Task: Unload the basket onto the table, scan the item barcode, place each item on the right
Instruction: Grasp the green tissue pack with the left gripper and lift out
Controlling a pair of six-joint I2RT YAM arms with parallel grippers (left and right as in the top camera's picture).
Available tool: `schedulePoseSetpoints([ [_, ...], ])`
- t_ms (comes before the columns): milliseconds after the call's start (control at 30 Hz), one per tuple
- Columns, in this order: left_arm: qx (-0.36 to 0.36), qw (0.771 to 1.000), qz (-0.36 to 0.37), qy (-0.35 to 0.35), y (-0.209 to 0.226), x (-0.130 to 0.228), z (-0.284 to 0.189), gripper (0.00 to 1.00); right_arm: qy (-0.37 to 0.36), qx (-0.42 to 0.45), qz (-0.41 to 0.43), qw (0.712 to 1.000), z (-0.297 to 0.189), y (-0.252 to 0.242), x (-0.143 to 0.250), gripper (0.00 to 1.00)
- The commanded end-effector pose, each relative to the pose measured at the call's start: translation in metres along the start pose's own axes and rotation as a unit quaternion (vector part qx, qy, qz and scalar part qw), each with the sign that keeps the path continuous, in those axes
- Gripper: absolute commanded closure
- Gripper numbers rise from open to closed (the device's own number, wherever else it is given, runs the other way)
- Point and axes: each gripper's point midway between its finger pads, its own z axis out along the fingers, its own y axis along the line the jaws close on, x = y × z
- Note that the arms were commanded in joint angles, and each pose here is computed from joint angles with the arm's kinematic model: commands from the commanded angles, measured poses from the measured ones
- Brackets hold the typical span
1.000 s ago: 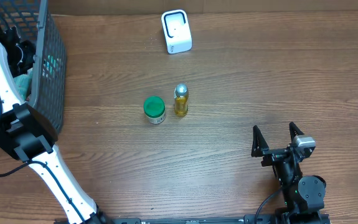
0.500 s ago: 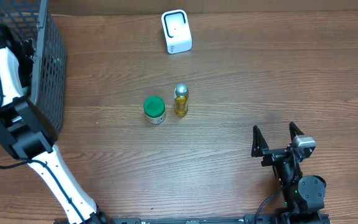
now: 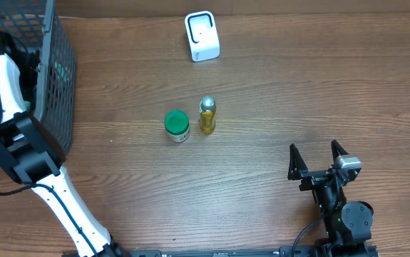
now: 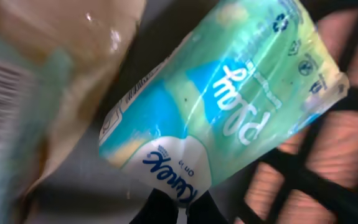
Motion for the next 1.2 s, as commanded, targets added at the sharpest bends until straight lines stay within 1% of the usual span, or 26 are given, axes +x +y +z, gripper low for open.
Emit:
schedulePoseSetpoints([
  [0,0.008,0.995,-0.007,-0.096,-0.017,-0.033,-0.084,0.96,-0.001,-0.001,-0.002,1.000,0.000,0.000,0.002,0.00],
  [133,-0.016,0.986,-0.028,-0.163,-0.024,-0.037,-0.158,0.96,-0.001,-0.001,-0.002,1.000,0.000,0.000,0.002,0.00],
  [167,-0.026,0.982,-0.036,-0.183,-0.025,-0.035,-0.180,0.96,-0.001,-0.001,-0.002,1.000,0.000,0.000,0.002,0.00],
  [267,-0.037,0.974,-0.044,-0.217,-0.031,-0.023,-0.225,0.96,-0.001,-0.001,-0.002,1.000,0.000,0.000,0.002,0.00],
  [333,-0.018,0.972,-0.036,-0.231,-0.045,-0.010,-0.251,0.96,-0.001,-0.001,-0.002,1.000,0.000,0.000,0.002,0.00],
  [367,0.014,0.970,-0.030,-0.241,-0.061,0.001,-0.270,0.96,-0.001,-0.001,-0.002,1.000,0.000,0.000,0.002,0.00],
  [467,0.066,0.966,-0.012,-0.251,-0.087,0.017,-0.294,0.96,-0.001,-0.001,-0.002,1.000,0.000,0.000,0.002,0.00],
  [533,0.085,0.965,-0.007,-0.249,-0.097,0.029,-0.304,0.96,-0.001,-0.001,-0.002,1.000,0.000,0.000,0.002,0.00],
  [633,0.087,0.968,-0.011,-0.236,-0.101,0.048,-0.312,0.96,-0.001,-0.001,-0.002,1.000,0.000,0.000,0.002,0.00],
  [800,0.119,0.977,-0.025,-0.174,-0.113,0.080,-0.304,0.96,-0.001,-0.001,-0.002,1.000,0.000,0.000,0.002,0.00],
  [1033,0.179,0.974,-0.020,-0.140,-0.135,0.091,-0.295,0.96,-0.001,-0.001,-0.002,1.000,0.000,0.000,0.002,0.00],
  [1167,0.184,0.977,-0.014,-0.108,-0.148,0.110,-0.284,0.96,-0.001,-0.001,-0.002,1.000,0.000,0.000,0.002,0.00],
])
